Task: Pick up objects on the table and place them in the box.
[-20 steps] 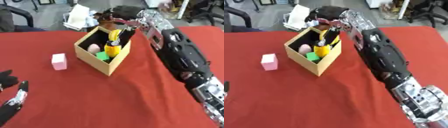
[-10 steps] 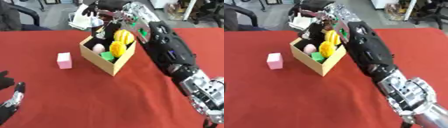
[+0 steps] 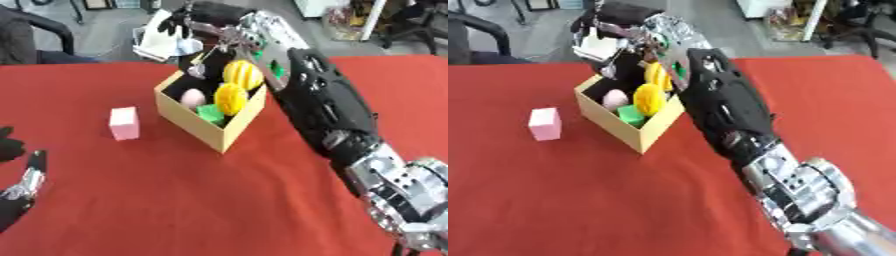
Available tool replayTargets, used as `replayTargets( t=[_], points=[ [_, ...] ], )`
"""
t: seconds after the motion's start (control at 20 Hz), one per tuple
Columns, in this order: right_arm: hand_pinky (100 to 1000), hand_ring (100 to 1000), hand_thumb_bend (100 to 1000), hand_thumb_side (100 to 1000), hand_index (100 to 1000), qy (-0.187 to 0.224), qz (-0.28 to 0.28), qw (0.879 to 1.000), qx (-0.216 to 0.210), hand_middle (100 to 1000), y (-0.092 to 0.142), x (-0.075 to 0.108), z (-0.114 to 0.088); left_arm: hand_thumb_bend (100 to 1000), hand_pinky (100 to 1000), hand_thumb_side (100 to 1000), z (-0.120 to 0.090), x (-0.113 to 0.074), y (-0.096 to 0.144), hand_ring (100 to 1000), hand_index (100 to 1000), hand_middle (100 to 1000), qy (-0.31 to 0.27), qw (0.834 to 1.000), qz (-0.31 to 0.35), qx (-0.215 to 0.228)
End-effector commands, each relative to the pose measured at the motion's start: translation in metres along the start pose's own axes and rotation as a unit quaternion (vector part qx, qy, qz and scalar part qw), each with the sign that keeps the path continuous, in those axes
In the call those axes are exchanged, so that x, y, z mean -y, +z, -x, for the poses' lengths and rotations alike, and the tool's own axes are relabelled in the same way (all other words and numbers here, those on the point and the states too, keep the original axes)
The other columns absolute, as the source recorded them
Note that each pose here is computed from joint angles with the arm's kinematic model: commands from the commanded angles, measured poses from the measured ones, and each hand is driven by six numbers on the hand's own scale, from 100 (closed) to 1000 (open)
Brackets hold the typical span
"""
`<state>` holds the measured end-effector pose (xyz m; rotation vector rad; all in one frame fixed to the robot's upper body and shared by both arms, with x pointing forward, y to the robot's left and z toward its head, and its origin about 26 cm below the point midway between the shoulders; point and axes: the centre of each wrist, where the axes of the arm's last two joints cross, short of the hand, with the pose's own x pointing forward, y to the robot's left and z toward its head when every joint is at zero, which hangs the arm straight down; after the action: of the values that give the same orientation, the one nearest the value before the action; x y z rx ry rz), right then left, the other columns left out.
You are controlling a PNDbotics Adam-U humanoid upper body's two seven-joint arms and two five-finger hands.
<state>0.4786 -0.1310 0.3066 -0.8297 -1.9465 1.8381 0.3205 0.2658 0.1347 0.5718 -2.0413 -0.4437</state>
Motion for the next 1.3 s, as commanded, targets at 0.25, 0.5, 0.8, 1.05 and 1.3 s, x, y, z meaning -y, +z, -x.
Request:
replayTargets(
  t=[0.25, 0.5, 0.8, 1.05, 1.3],
  points=[
    [808, 734, 274, 102, 905, 0.055, 0.125, 0.989, 0.053, 790, 0.036, 0.052, 0.001, 468, 757, 369, 0.006, -0.038, -0.049, 694, 832, 661, -0.163, 0.984, 0.069, 0.017],
    [807, 731, 272, 100, 900, 0.065, 0.173, 0.981, 0.051, 785, 0.073, 0.055, 0.008, 536, 760, 310, 0.007, -0.054, -0.078, 715, 833, 698, -0.267, 0.953, 0.137, 0.031],
    [789, 705, 235, 100, 878, 0.06, 0.214, 0.975, 0.014, 758, 0.131, 0.056, 0.022, 588, 760, 278, 0.016, -0.073, -0.102, 729, 843, 724, -0.38, 0.898, 0.221, 0.032],
    [748, 660, 160, 100, 864, 0.042, 0.275, 0.96, -0.038, 713, 0.182, 0.059, 0.026, 621, 758, 285, 0.028, -0.071, -0.12, 733, 843, 735, -0.415, 0.871, 0.263, 0.006],
    [720, 636, 100, 100, 865, 0.009, 0.323, 0.942, -0.088, 690, 0.223, 0.056, 0.021, 632, 756, 272, 0.045, -0.068, -0.129, 722, 838, 732, -0.434, 0.844, 0.313, -0.019]
  ],
)
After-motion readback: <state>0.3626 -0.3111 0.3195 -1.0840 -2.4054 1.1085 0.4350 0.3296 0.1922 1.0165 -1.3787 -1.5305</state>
